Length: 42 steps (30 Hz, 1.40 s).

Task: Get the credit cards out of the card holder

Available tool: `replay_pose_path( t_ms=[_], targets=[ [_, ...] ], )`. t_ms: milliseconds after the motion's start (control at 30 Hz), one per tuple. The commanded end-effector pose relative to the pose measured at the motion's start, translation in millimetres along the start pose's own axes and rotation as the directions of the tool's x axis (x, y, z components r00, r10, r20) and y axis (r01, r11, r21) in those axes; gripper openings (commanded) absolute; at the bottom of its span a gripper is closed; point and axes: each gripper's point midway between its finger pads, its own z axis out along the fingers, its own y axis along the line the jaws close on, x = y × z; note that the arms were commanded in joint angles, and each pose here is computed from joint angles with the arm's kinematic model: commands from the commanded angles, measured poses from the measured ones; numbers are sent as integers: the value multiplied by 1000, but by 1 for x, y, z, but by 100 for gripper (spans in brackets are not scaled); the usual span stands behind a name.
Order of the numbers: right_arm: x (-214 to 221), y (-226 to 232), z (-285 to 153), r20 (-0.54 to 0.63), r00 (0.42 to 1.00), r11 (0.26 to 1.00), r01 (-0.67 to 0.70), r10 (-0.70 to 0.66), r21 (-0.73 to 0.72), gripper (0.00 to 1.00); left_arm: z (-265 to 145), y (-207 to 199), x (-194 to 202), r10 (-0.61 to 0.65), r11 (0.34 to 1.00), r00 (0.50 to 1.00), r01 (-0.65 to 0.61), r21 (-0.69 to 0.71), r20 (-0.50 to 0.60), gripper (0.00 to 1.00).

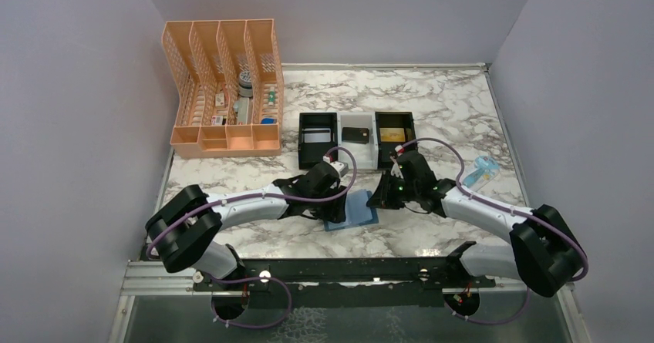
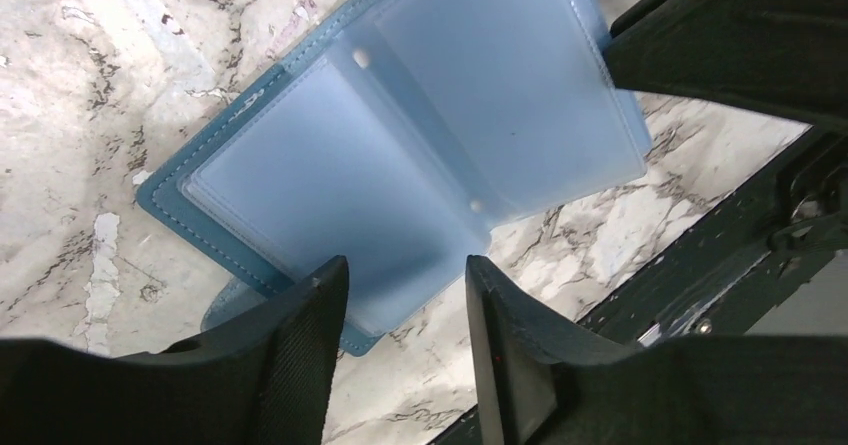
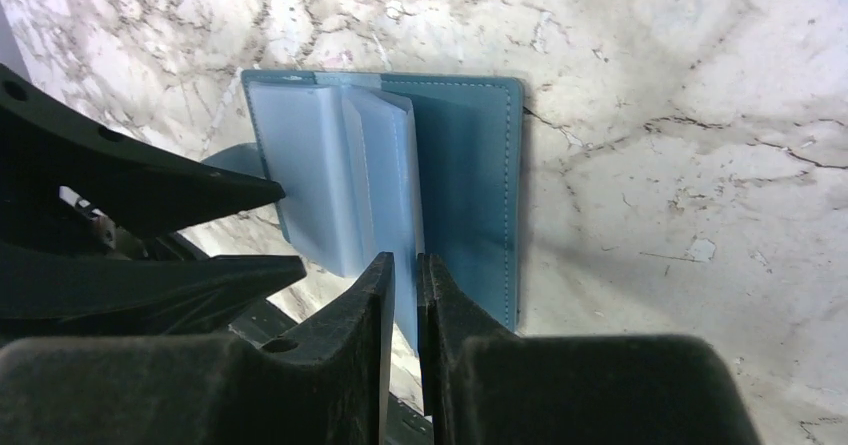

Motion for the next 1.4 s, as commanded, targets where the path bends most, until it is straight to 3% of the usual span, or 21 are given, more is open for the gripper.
replay_pose_path(
  t_ms=[0, 300, 1033, 1133, 1367],
  targets=[
    [10, -8, 7, -18, 999, 1000, -27, 27, 10, 15, -3, -10, -22, -38, 999, 996, 38, 3, 80, 51],
    [19, -17, 12, -32, 998, 998, -54, 55, 18, 14, -9, 4, -29, -65, 994, 989, 76, -81, 130, 64],
    [27, -17, 19, -64, 996, 998, -70, 69, -7, 9, -5, 21, -22, -60, 982, 993, 76, -174, 99, 67],
    [27, -16, 19, -66, 996, 998, -68, 67, -15, 9, 0, 18, -18, -60, 986, 995, 71, -152, 80, 63],
    [32, -16, 22, -94, 994, 998, -62, 60, -24, 9, 10, 4, -15, -73, 995, 995, 77, -63, 65, 41]
  ],
)
